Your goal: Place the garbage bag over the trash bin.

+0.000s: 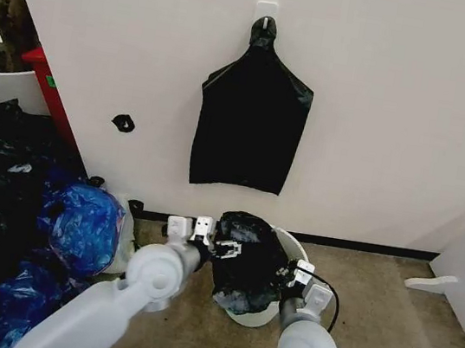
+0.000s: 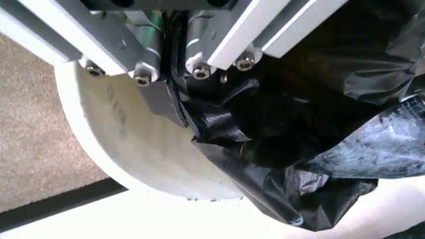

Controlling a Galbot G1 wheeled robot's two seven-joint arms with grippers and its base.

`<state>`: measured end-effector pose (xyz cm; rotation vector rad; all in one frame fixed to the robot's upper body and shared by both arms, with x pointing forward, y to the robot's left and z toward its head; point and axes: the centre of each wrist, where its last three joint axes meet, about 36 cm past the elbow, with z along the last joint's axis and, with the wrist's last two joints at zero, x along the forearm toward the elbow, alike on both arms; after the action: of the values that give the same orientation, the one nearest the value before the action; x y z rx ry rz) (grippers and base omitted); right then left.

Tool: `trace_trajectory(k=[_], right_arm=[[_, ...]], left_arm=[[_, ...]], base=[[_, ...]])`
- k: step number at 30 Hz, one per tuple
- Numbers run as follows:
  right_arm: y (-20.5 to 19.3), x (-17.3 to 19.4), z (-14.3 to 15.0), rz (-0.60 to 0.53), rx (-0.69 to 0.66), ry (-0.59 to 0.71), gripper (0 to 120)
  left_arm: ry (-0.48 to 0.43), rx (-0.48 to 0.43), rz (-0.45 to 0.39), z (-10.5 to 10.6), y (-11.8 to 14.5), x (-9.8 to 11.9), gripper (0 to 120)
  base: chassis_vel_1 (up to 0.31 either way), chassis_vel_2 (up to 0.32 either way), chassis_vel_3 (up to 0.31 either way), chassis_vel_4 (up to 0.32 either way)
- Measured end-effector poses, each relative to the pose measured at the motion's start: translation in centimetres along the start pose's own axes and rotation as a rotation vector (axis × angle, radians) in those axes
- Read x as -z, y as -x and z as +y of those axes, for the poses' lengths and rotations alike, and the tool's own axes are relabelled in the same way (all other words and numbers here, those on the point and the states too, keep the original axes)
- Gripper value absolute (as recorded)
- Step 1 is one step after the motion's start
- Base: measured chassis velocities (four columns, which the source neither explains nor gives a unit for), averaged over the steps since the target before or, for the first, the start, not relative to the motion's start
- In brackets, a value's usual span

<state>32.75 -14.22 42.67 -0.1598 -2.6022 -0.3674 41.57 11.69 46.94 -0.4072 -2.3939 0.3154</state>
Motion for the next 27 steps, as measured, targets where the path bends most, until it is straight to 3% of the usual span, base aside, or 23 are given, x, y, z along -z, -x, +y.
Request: trace_trajectory(k=[7, 13, 19, 21, 27], right_arm=[[-0.6, 0.2, 0.3, -0.025, 0.026, -0.023, 0], [-0.9, 0.3, 0.4, -0.035, 0.037, -0.030, 0], [-1.2, 0.2, 0.4, -0.044, 0.041, -0.039, 0], [-1.2, 0.2, 0.4, -0.045, 0.042, -0.040, 0], [-1.2, 0.1, 0.3, -0.052, 0.042, -0.051, 0]], left_arm=[[0.053, 0.064, 0.027, -2.0, 2.7, -1.2, 97], [0.120, 0.134, 0.055, -3.2, 5.0, -3.2, 88], [0.135, 0.143, 0.069, -4.1, 6.1, -4.1, 63], [0.135, 0.143, 0.069, -4.1, 6.1, -4.1, 62], [0.140, 0.152, 0.077, -3.9, 6.4, -4.1, 35]], base=[[0.000, 0.000, 0.000, 0.000], [0.000, 0.000, 0.000, 0.000], [0.000, 0.000, 0.000, 0.000], [0.000, 0.000, 0.000, 0.000], [0.000, 0.000, 0.000, 0.000]])
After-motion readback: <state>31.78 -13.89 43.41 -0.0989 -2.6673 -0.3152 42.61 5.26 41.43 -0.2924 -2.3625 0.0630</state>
